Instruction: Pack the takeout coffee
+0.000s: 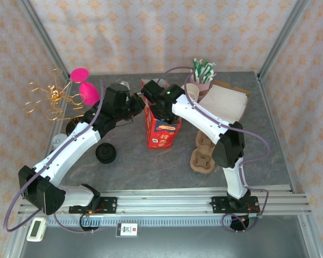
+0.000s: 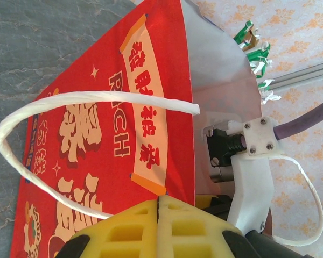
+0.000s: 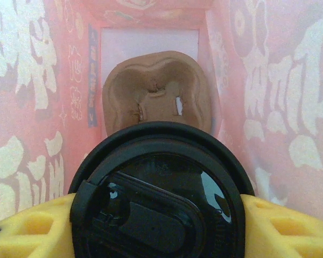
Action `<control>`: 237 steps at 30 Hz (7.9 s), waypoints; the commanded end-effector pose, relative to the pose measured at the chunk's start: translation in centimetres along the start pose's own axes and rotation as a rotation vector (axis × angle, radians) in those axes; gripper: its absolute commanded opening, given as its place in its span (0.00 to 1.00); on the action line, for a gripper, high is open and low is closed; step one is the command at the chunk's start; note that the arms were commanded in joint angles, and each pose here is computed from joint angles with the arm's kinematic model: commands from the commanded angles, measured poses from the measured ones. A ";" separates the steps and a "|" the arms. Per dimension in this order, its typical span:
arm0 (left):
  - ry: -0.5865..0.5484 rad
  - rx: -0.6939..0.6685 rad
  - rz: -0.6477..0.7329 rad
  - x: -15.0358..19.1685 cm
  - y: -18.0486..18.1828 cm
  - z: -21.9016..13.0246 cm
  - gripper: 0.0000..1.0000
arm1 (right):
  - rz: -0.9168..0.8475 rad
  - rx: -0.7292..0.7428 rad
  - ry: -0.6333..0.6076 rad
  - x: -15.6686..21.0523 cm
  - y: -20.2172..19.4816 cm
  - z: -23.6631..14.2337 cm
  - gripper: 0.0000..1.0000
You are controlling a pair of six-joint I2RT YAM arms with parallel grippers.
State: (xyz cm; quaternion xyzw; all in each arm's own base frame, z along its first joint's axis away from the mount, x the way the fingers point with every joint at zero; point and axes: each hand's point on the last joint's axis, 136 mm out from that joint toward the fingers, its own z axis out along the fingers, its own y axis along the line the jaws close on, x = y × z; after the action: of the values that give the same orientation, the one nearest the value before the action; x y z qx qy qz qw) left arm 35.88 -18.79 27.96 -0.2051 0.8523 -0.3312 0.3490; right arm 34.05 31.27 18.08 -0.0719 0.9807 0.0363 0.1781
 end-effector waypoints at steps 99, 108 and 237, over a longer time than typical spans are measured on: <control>0.023 -0.080 0.038 0.3 1.9 0.9 0.00 | -0.018 0.055 -0.016 -1.2 -0.3 -1.2 0.87; 0.025 -0.083 0.034 0.4 1.9 1.1 0.00 | -0.017 0.043 -0.015 -1.2 -0.2 -1.6 0.87; 0.016 -0.147 0.051 0.2 3.1 1.3 0.00 | 0.066 -0.160 -0.135 -2.6 0.8 -10.1 0.71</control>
State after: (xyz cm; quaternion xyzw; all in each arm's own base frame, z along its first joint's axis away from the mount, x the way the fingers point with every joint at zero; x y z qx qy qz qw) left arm 36.21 -18.01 25.42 -0.2089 0.8752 -0.2840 0.3314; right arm 33.59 31.92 25.08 -0.0588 0.9711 0.0986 0.2091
